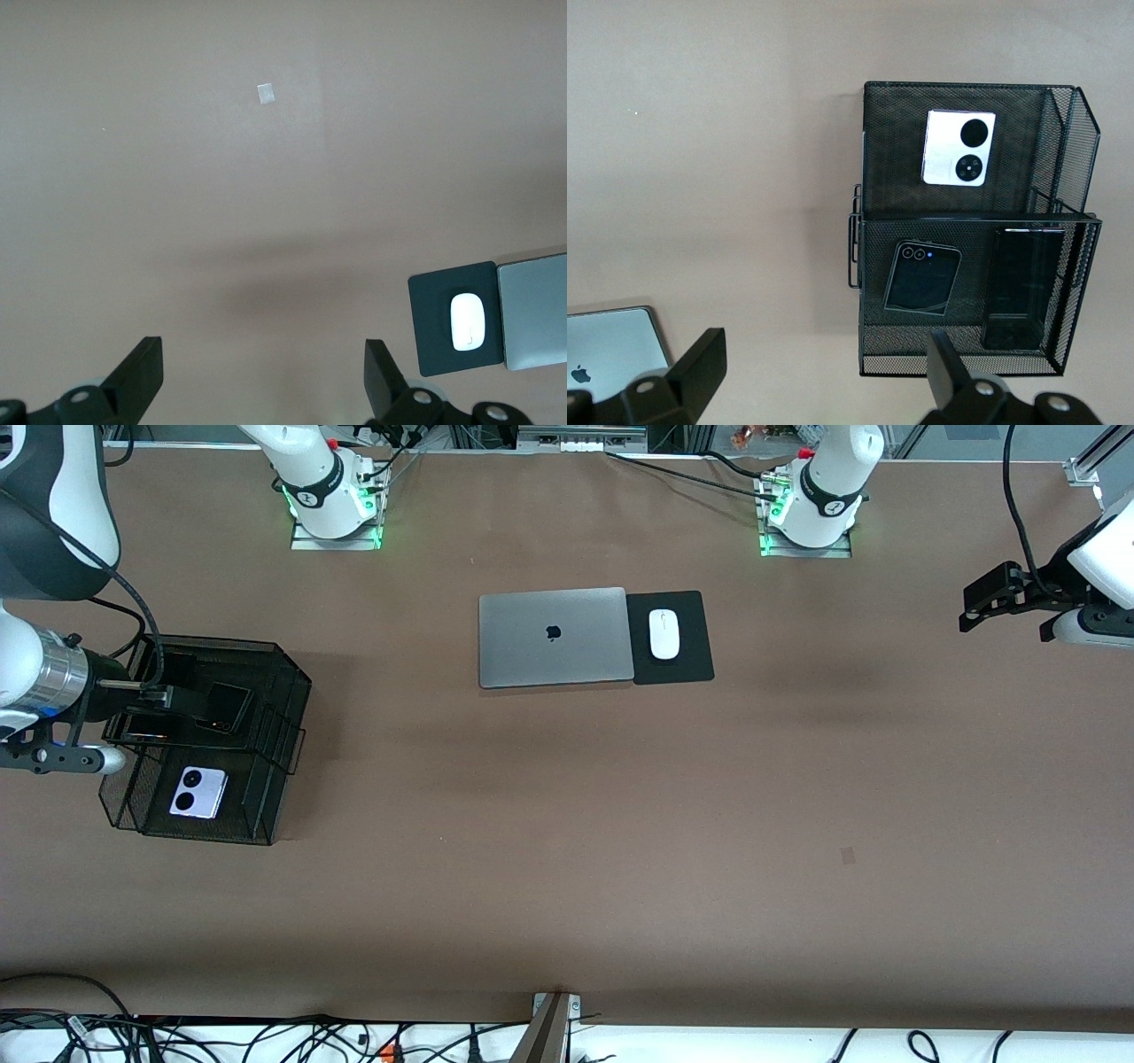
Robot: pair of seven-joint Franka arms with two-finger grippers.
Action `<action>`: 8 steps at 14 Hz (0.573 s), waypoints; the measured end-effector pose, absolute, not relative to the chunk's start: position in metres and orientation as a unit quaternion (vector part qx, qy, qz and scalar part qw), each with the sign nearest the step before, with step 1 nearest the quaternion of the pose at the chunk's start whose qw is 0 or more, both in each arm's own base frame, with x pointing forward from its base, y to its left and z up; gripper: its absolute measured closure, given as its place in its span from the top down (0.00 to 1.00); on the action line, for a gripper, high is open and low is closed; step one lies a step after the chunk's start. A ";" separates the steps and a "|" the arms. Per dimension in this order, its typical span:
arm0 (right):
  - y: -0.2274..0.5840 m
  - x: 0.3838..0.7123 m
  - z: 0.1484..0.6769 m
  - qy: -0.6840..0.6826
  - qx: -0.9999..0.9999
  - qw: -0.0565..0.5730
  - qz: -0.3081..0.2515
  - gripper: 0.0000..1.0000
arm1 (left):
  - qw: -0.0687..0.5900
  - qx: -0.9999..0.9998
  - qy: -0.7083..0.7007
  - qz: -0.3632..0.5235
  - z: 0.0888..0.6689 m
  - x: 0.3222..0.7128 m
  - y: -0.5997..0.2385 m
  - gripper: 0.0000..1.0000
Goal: Place phones with both arms
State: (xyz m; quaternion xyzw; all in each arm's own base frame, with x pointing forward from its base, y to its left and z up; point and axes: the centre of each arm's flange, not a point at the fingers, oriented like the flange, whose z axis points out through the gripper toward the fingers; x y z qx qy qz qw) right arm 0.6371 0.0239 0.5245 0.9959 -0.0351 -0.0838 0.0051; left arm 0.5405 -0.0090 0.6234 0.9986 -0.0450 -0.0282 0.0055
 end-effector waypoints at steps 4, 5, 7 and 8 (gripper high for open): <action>0.024 0.637 0.525 -0.035 0.996 0.005 -0.083 1.00 | 0.005 0.999 -0.044 -0.027 0.623 0.542 -0.008 1.00; 0.024 0.637 0.526 -0.035 0.996 0.005 -0.083 1.00 | 0.005 0.999 -0.044 -0.027 0.622 0.542 -0.008 1.00; 0.022 0.637 0.527 -0.037 0.996 0.005 -0.081 1.00 | 0.005 0.999 -0.044 -0.027 0.622 0.542 -0.008 1.00; 0.021 0.637 0.527 -0.038 0.996 0.006 -0.080 1.00 | 0.005 0.999 -0.044 -0.027 0.622 0.542 -0.008 1.00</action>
